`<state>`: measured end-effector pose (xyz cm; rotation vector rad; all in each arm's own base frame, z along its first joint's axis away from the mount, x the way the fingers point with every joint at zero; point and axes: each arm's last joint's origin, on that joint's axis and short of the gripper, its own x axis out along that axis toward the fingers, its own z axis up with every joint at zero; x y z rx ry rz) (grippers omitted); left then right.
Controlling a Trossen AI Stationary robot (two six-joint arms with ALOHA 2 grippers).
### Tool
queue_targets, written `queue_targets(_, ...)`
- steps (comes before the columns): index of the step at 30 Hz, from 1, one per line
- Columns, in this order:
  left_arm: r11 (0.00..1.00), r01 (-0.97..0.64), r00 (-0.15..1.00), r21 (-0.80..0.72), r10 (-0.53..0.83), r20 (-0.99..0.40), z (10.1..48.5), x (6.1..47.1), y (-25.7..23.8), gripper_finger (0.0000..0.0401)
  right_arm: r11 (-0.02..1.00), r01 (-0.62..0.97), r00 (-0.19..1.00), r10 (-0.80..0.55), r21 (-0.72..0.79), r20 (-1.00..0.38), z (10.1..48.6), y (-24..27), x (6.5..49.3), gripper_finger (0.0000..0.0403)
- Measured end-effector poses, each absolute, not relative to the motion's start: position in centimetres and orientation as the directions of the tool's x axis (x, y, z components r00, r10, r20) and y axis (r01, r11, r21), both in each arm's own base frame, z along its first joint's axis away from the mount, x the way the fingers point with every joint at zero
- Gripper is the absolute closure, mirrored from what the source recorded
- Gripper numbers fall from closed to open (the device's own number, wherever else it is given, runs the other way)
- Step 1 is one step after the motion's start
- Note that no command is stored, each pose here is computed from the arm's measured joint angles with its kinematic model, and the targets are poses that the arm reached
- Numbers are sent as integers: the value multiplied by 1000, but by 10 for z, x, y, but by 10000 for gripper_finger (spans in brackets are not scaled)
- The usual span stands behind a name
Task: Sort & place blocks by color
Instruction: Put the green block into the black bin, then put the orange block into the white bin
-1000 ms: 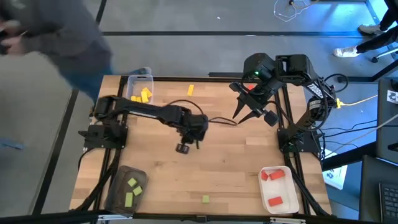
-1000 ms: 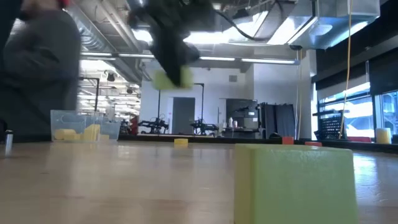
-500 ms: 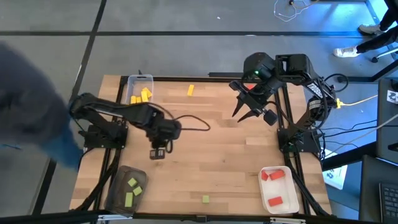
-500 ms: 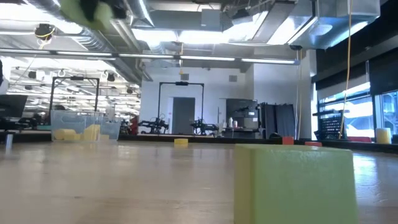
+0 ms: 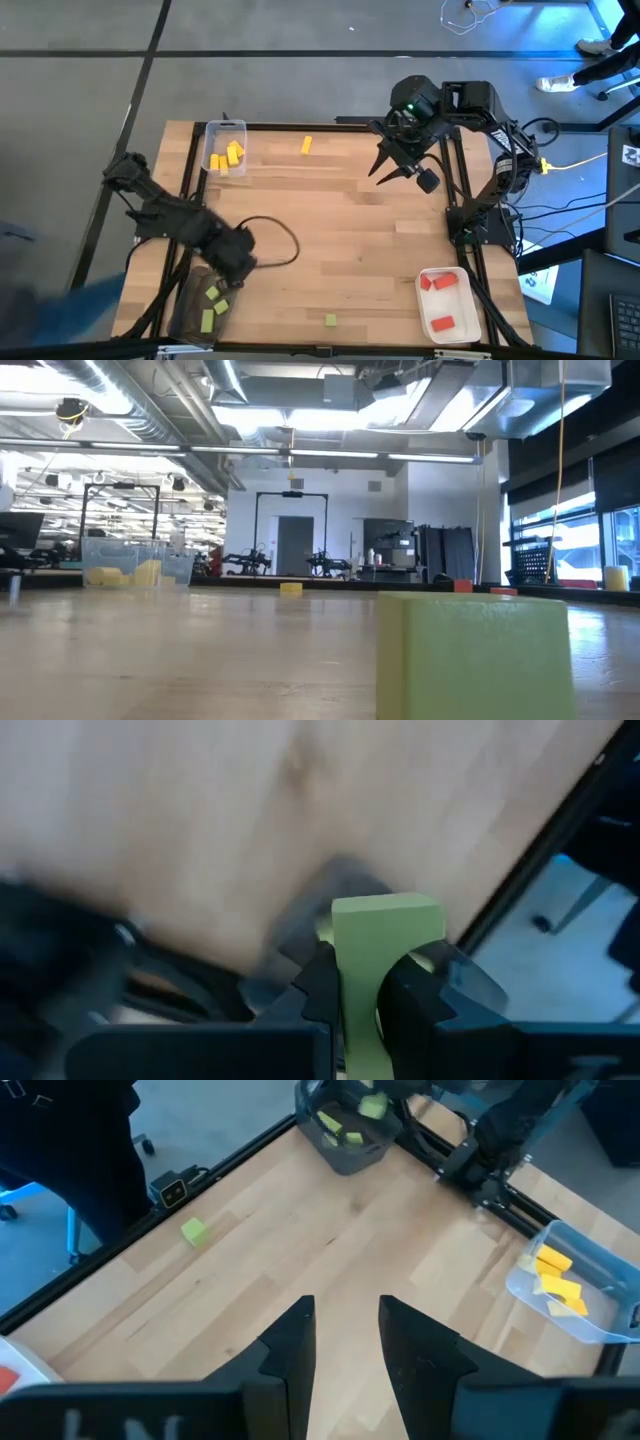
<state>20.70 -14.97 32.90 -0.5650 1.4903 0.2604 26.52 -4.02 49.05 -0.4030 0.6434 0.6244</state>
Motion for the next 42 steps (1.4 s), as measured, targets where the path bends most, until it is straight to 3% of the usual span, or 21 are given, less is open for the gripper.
queue_targets(9, 670, -671, 145, -318, -302, -942, 275, 178, -212, 363, 765, -627, 635, 393, -147, -665, 487, -50, 271, 289)
queue_targets(19, 635, -744, 97, -210, -208, -973, 223, 153, -214, 361, 771, -628, 598, 396, -100, -696, 469, -59, 295, 289)
queue_targets(26, 671, -720, 77, -178, -178, -981, 212, 150, -208, 320, 774, -628, 579, 401, -75, -710, 462, -61, 304, 289)
queue_targets(36, 619, -755, 179, -216, -122, -976, 216, 152, -204, 316, 792, -610, 566, 410, -30, -715, 461, -58, 304, 289)
queue_targets(42, 662, -682, 373, -312, -53, -926, 239, 161, -194, 318, 847, -526, 564, 411, 71, -716, 460, -58, 305, 289)
